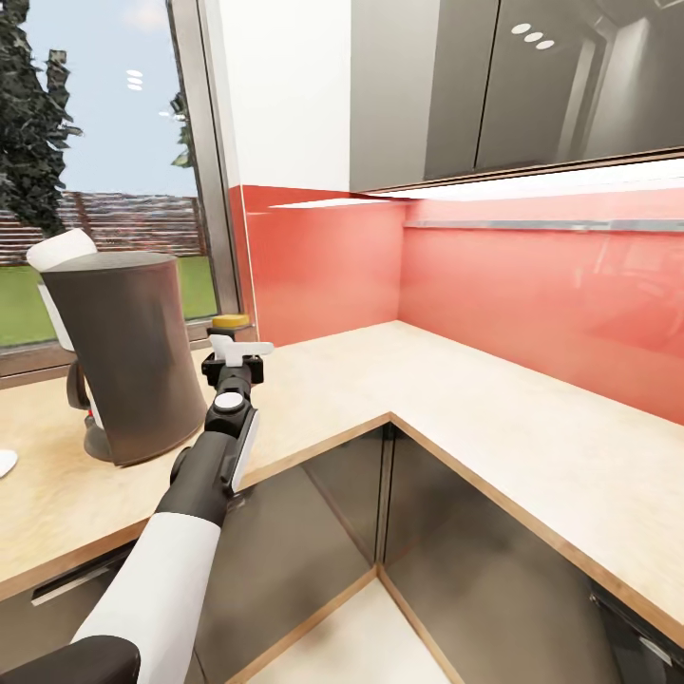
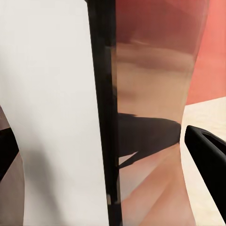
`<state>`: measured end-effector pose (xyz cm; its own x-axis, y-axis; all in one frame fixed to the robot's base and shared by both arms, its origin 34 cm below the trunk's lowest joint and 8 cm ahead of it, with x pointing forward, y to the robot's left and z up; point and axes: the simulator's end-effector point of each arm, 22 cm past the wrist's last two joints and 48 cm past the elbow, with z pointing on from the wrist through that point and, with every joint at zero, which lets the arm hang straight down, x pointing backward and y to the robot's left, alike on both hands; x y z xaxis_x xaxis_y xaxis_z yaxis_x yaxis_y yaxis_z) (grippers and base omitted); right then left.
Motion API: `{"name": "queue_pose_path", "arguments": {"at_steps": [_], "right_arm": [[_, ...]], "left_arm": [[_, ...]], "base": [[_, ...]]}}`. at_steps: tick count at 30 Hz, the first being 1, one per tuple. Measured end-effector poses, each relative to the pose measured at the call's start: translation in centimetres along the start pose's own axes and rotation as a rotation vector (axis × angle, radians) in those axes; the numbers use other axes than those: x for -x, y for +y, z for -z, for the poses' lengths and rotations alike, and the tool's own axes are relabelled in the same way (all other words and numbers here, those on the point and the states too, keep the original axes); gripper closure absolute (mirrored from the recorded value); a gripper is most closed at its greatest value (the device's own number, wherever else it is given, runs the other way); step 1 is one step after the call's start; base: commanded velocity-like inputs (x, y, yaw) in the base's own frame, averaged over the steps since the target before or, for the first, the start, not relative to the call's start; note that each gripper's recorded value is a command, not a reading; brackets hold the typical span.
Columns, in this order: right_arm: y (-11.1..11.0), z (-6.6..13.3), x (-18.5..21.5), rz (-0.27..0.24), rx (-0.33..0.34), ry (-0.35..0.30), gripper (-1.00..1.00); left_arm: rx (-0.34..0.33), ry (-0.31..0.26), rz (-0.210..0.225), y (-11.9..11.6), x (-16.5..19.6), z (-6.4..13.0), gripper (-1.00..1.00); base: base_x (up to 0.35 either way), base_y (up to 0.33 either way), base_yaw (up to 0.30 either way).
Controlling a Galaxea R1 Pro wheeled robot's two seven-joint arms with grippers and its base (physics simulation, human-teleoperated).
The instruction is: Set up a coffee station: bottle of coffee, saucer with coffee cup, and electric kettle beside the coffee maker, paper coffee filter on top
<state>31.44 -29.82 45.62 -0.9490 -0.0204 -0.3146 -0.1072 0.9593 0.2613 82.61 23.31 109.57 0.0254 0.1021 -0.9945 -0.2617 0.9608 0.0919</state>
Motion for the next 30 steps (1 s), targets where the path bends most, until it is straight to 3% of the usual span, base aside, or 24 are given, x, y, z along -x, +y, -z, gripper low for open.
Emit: {"name": "queue_pose_path", "arguments": {"at_steps": [30], "right_arm": [[0.03,-0.01,-0.01,0.000,0.001,0.001,-1.00]], "left_arm": [[0.001,-0.001,-0.001,0.02,0.05,0.01,1.00]], "base": [[0.027,-0.021,0.011]]}}
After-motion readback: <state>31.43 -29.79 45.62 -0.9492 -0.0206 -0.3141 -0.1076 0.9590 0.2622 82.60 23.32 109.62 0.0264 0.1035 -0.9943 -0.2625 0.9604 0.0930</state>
